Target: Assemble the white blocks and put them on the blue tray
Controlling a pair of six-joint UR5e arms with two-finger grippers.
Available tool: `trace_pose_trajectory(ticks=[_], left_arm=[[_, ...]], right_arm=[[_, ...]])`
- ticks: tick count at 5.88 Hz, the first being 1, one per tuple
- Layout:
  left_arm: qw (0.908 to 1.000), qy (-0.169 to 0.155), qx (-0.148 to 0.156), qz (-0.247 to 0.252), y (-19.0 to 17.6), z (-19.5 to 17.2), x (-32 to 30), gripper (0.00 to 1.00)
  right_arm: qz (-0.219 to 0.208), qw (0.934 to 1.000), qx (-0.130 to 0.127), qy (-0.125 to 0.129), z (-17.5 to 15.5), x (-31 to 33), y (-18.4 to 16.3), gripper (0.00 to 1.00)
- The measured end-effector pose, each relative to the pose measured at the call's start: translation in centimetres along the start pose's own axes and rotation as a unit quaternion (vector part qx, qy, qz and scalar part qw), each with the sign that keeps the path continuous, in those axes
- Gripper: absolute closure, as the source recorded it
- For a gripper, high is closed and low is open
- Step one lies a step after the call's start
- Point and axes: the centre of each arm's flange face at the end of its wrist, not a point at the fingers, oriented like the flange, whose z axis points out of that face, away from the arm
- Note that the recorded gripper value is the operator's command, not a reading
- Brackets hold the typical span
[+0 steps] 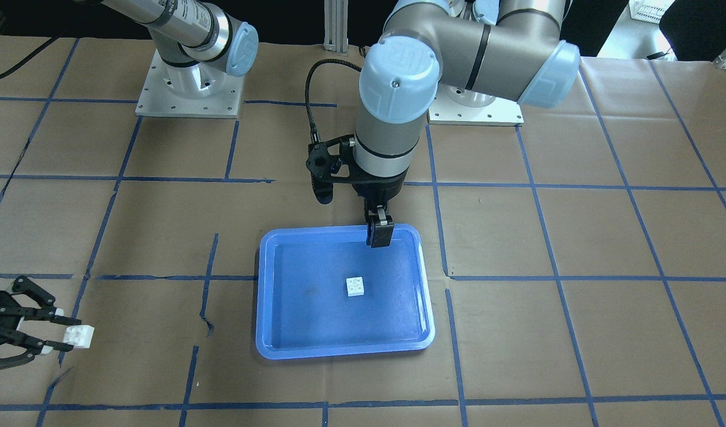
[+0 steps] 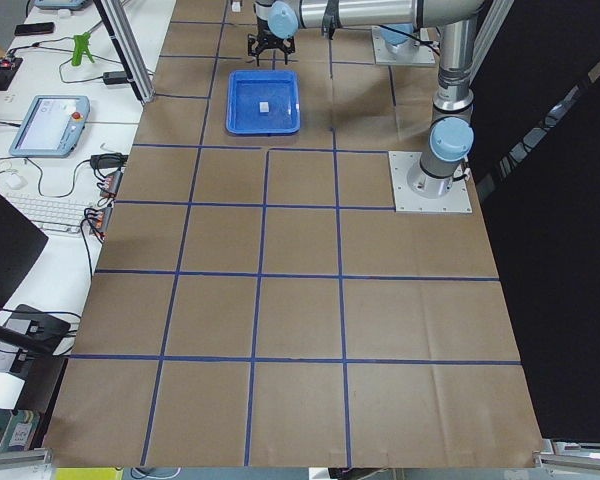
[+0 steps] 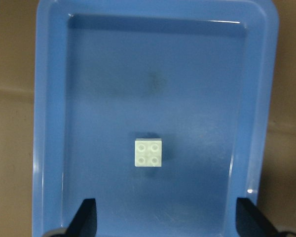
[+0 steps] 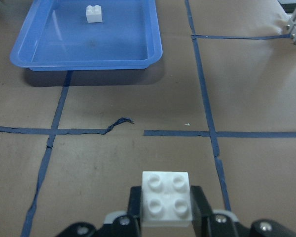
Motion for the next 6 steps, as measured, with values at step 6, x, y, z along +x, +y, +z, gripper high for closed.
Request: trace_pose_trajectory(ticks=[6], left_arm=[[0.8519, -0.009, 0.012, -0.524, 10.0, -10.4, 3.1, 0.0]], right_arm=[[-0.039, 0.9988, 0.015, -0.025, 21.0, -6.1, -15.8, 0.68]])
